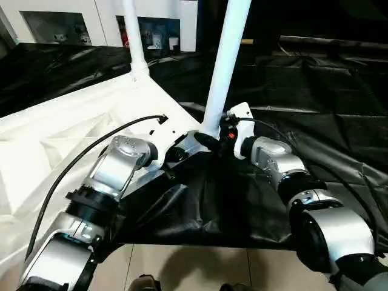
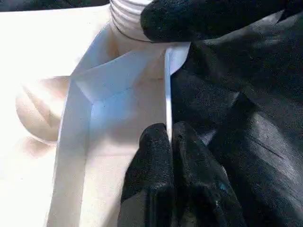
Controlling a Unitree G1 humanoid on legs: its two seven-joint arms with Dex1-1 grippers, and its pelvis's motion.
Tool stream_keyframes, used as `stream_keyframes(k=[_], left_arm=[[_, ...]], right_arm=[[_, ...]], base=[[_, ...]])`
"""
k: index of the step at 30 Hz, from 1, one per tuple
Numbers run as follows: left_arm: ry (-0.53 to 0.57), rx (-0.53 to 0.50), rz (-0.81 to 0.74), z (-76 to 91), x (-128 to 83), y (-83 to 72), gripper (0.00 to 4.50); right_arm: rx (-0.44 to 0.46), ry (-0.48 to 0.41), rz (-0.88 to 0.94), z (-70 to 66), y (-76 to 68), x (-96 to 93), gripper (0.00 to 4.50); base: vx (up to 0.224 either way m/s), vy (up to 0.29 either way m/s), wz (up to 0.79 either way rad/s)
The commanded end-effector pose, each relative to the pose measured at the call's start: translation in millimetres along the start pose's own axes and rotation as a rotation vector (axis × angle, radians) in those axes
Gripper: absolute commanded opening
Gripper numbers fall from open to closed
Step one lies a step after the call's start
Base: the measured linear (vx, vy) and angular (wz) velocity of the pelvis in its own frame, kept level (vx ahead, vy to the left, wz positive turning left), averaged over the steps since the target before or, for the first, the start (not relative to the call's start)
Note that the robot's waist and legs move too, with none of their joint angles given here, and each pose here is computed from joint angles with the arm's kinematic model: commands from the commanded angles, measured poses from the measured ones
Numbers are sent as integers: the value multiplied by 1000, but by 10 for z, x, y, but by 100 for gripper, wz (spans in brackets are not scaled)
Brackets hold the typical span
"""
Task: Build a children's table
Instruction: Insert table leg to table base
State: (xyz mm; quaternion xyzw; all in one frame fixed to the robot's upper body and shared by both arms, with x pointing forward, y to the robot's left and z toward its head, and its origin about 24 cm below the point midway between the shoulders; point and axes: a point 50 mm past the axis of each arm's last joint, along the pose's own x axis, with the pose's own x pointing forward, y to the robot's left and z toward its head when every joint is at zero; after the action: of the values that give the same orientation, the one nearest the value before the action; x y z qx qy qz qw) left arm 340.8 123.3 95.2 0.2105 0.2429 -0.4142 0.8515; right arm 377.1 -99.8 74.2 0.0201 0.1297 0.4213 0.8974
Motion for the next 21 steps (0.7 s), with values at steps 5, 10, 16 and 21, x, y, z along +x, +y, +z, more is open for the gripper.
stream_keyframes(k=[5,10,16,21], left_arm=[[-35,62,-47,56,-49,-35,0],[-26,69,-60,34,-62,-42,0],[-20,88,-92,26,-64,-72,0],[-15,101,-117,21,-62,-110,0]], right_arm=[[-21,15,69,-59,17,-50,399],[-56,13,94,-63,2,-98,399],[-100,-13,146,-55,-9,-170,399],[-126,-28,150,-36,-17,-190,399]], base=[[0,0,0],[0,0,0],[0,0,0],[0,0,0]])
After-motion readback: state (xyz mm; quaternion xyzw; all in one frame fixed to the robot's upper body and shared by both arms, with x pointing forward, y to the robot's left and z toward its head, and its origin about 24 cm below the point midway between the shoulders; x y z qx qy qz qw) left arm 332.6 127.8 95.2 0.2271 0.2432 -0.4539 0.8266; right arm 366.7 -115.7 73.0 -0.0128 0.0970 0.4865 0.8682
